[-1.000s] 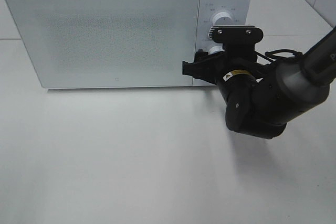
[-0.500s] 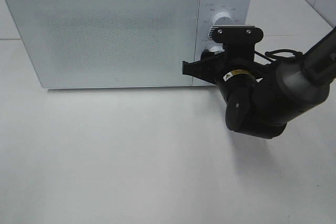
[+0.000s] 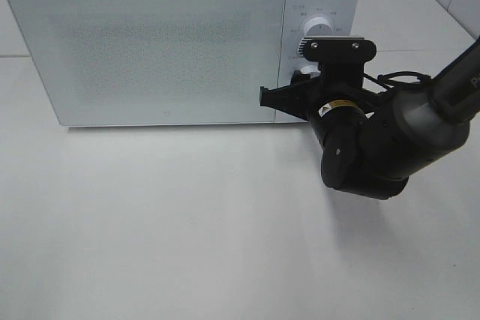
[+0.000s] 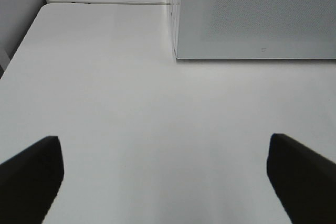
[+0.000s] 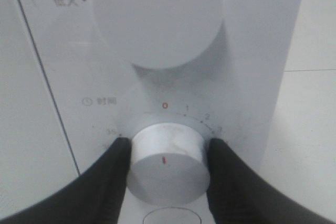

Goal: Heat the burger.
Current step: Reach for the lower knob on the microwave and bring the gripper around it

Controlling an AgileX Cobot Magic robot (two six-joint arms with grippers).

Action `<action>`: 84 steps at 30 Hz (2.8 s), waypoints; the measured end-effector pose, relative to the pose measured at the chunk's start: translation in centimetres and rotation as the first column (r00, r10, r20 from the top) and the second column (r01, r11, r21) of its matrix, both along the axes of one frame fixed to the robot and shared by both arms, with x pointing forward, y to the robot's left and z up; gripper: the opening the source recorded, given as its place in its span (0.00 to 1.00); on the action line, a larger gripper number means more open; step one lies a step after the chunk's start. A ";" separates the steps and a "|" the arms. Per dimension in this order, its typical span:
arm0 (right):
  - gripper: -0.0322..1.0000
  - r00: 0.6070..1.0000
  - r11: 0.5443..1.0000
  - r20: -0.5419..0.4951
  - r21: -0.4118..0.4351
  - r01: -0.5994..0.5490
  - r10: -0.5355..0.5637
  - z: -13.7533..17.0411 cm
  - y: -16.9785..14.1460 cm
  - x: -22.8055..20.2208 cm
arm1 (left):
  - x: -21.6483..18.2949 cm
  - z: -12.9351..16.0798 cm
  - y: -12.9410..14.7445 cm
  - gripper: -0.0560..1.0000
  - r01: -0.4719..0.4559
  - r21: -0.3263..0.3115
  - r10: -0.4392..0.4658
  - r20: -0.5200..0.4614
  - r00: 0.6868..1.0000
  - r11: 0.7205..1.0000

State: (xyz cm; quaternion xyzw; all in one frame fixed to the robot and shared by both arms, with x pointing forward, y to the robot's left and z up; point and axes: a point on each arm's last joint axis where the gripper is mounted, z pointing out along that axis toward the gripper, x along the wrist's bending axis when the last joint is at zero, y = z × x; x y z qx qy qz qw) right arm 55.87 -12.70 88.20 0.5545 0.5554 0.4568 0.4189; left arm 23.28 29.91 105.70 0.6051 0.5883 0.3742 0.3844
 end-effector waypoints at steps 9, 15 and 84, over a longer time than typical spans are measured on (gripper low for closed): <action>0.44 1.000 0.995 -0.001 0.097 0.011 -0.010 0.0 0.1 0.0 | 0.0 0.0 0.0 0.97 0.000 0.000 0.000 0.000 1.000 1.000; 0.44 0.999 0.972 -0.009 0.233 0.032 -0.031 -0.1 0.1 -0.1 | 0.0 0.0 0.0 0.97 0.000 0.000 0.000 0.000 1.000 1.000; 0.45 0.954 0.084 -0.235 0.964 0.254 -0.185 -0.2 -0.2 -0.3 | 0.0 0.0 0.0 0.97 0.000 0.000 0.000 0.000 1.000 1.000</action>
